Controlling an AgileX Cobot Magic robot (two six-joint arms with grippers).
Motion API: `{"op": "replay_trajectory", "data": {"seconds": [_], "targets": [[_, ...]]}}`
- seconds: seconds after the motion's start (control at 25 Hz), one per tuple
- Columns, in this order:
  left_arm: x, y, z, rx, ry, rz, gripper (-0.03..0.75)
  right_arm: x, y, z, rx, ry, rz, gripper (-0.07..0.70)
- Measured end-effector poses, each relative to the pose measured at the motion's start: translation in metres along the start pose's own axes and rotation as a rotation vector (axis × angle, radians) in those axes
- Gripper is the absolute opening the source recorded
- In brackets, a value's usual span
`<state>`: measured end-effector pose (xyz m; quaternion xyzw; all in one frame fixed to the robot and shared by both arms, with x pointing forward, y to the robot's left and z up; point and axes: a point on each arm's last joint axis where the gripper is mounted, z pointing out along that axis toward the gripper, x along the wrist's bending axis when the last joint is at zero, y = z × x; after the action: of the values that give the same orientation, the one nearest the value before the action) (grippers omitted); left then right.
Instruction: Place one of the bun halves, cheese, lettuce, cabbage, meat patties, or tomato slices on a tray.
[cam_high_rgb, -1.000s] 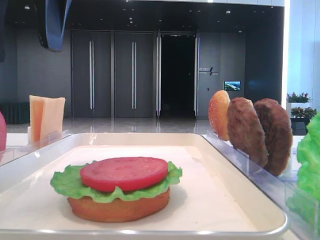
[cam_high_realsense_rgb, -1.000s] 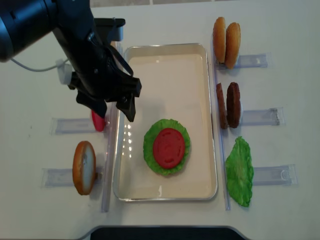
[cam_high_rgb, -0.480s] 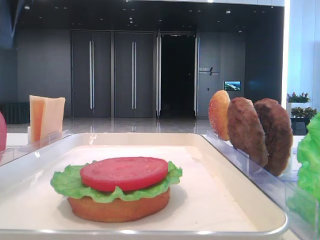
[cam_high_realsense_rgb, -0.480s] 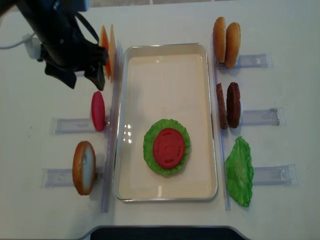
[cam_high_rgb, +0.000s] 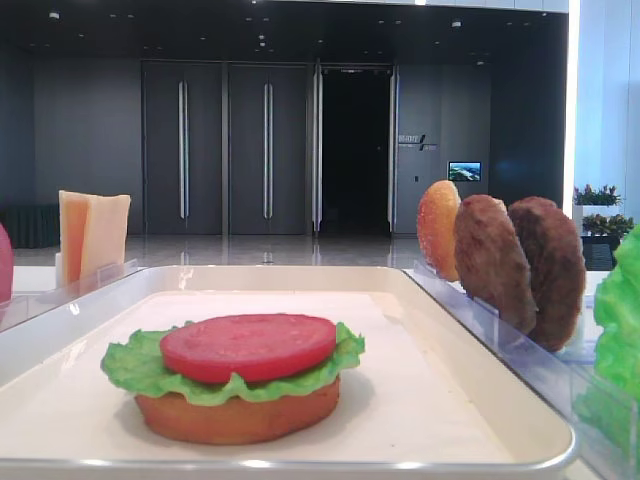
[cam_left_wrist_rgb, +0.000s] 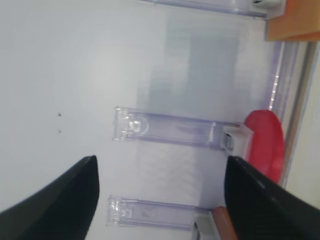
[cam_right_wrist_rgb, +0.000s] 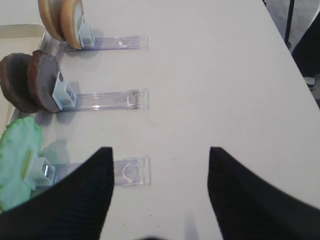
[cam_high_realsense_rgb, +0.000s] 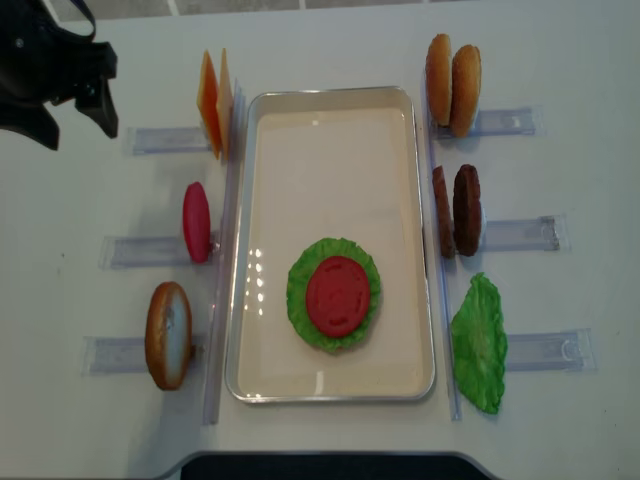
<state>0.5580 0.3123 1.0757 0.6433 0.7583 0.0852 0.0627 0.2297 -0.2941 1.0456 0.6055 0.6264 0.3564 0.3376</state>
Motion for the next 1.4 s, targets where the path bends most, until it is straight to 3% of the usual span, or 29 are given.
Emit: {"op": "replay_trajectory", "data": {"seconds": [0.16, 0.48, 0.8, 1.04, 1.4], "targets": [[0.014, 0.001, 0.000, 0.000, 0.017, -0.032, 0.592, 0.000, 0.000, 0.000, 0.000, 0.000, 0.000, 0.426], [0.013, -0.022, -0.011, -0.012, 0.015, -0.016, 0.592, 0.000, 0.000, 0.000, 0.000, 0.000, 0.000, 0.426], [0.021, -0.104, -0.049, -0.116, 0.014, 0.006, 0.592, 0.000, 0.000, 0.000, 0.000, 0.000, 0.000, 0.426], [0.030, -0.177, -0.055, -0.188, 0.009, 0.048, 0.592, 0.000, 0.000, 0.000, 0.000, 0.000, 0.000, 0.426], [0.038, -0.258, -0.059, -0.409, -0.037, 0.066, 0.592, 0.000, 0.000, 0.000, 0.000, 0.000, 0.000, 0.426]]}}
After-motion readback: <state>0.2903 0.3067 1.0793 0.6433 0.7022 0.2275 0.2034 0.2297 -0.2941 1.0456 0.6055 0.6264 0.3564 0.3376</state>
